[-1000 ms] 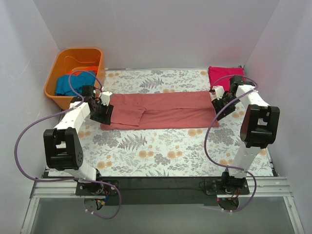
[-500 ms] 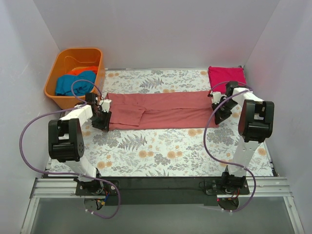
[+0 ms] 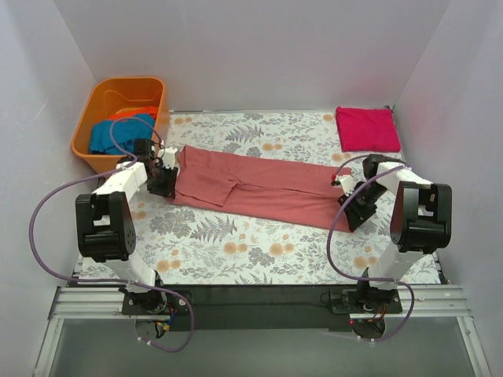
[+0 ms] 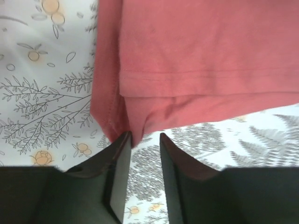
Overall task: Fold and stack the t-shirts
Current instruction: Fold the tshirt
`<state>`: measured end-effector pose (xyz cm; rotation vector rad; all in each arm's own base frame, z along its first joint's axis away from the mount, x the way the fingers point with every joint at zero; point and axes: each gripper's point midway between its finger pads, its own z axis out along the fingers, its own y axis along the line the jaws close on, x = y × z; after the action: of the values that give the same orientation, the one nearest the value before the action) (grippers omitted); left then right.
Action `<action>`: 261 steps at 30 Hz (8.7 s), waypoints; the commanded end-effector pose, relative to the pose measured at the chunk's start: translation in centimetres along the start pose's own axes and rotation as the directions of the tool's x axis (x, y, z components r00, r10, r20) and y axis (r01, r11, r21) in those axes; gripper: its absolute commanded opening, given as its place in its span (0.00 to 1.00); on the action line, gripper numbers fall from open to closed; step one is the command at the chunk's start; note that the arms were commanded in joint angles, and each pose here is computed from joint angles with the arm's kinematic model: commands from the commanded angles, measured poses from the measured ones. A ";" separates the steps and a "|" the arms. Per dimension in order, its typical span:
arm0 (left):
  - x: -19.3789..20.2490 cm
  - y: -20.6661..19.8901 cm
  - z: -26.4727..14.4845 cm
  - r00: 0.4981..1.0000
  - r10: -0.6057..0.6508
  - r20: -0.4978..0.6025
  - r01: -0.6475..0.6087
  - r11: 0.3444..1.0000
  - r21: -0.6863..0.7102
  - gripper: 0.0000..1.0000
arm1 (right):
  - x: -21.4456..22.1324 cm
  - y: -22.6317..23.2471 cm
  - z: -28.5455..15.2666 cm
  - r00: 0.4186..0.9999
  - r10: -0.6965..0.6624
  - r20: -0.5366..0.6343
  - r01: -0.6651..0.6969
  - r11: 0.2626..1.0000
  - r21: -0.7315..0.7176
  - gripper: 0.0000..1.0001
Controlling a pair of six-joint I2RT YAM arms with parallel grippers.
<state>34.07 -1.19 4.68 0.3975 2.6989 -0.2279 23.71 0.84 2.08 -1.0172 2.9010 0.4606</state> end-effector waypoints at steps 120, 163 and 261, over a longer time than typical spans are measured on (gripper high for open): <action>-22.2 -17.8 16.5 0.980 0.070 0.186 -0.102 0.980 0.172 0.36 | -5.6 23.5 9.3 0.766 -0.636 -0.095 0.585 0.751 -0.305 0.29; 13.6 -22.3 -5.2 0.438 0.690 0.576 -0.898 0.373 0.235 0.68 | -1.8 26.5 6.8 0.476 -0.850 0.226 0.870 0.493 0.019 0.56; -18.9 -13.1 -4.5 0.532 0.523 0.666 -0.724 0.688 0.039 0.45 | -29.4 7.6 -11.4 0.456 -0.821 0.343 0.672 0.571 0.472 0.48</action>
<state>49.76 -16.16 13.79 1.1540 1.7619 -0.3599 46.36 20.59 13.64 -1.7078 1.7052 0.1202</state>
